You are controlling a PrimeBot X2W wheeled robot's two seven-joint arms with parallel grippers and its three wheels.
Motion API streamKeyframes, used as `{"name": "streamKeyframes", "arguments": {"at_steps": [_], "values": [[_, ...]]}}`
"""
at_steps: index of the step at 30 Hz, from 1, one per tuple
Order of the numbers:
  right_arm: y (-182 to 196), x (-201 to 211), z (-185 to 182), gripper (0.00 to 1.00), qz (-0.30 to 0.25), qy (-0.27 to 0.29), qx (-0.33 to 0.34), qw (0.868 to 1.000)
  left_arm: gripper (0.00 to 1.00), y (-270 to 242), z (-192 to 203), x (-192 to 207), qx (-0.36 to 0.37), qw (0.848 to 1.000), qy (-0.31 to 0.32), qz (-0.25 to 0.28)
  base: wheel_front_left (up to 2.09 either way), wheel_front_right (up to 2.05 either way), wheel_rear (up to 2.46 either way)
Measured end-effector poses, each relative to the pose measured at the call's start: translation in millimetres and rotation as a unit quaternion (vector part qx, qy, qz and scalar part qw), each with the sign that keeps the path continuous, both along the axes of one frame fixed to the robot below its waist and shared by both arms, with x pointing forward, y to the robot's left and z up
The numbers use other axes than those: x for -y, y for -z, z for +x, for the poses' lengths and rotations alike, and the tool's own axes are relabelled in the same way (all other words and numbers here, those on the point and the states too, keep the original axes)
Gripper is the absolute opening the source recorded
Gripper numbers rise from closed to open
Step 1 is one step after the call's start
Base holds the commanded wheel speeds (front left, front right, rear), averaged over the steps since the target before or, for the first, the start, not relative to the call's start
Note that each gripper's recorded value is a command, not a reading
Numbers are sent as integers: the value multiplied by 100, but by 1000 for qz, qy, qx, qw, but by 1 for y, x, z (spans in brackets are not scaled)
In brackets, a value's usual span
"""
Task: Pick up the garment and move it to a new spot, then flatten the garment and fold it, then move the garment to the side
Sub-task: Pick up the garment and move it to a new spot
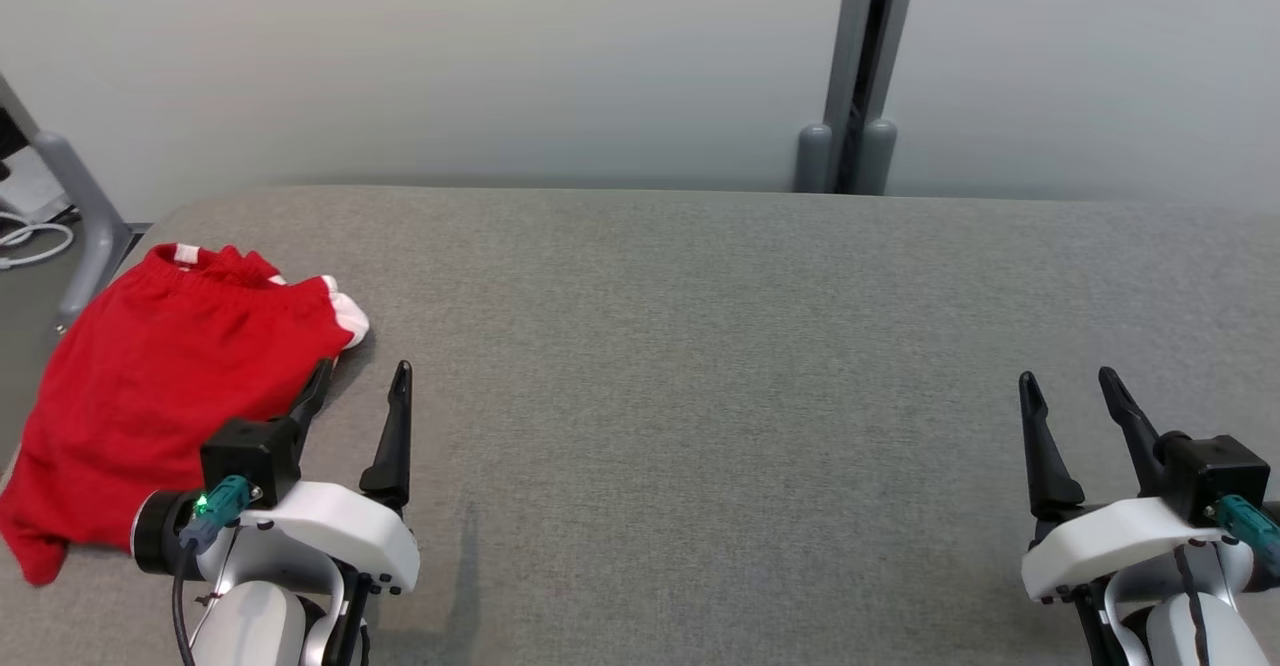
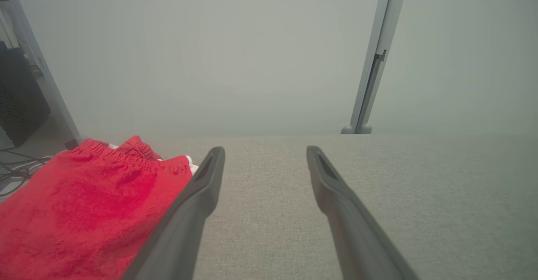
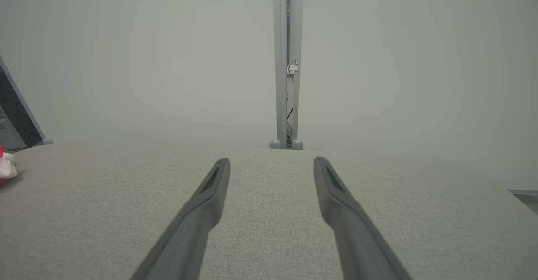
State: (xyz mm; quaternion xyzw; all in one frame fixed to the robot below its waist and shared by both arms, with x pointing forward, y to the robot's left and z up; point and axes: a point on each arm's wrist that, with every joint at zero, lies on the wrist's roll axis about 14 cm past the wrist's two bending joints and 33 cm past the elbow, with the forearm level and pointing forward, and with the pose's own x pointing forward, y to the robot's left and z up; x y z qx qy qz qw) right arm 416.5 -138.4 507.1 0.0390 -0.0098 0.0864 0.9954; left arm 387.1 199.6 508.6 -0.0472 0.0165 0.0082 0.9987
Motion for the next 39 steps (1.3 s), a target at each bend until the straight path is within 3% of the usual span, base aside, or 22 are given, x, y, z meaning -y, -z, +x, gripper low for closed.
{"name": "streamKeyframes", "arguments": {"at_steps": [10, 17, 22, 39], "values": [[-6, -66, 19, 100, 5, -86, 4, 996, 100, 1, -31, -58, 4, 996, -93, -11, 0, 0, 0], [-6, -127, 25, 100, 9, -165, -2, 986, 100, 2, -69, -108, 8, 984, -177, -15, 0, 0, 0], [-6, -149, 27, 100, 11, -191, -3, 982, 100, 3, -84, -123, 8, 978, -207, -16, 0, 0, 0], [-2, -164, 27, 100, 13, -210, -7, 978, 100, 5, -94, -132, 6, 974, -225, -15, 0, 0, 0]]}}
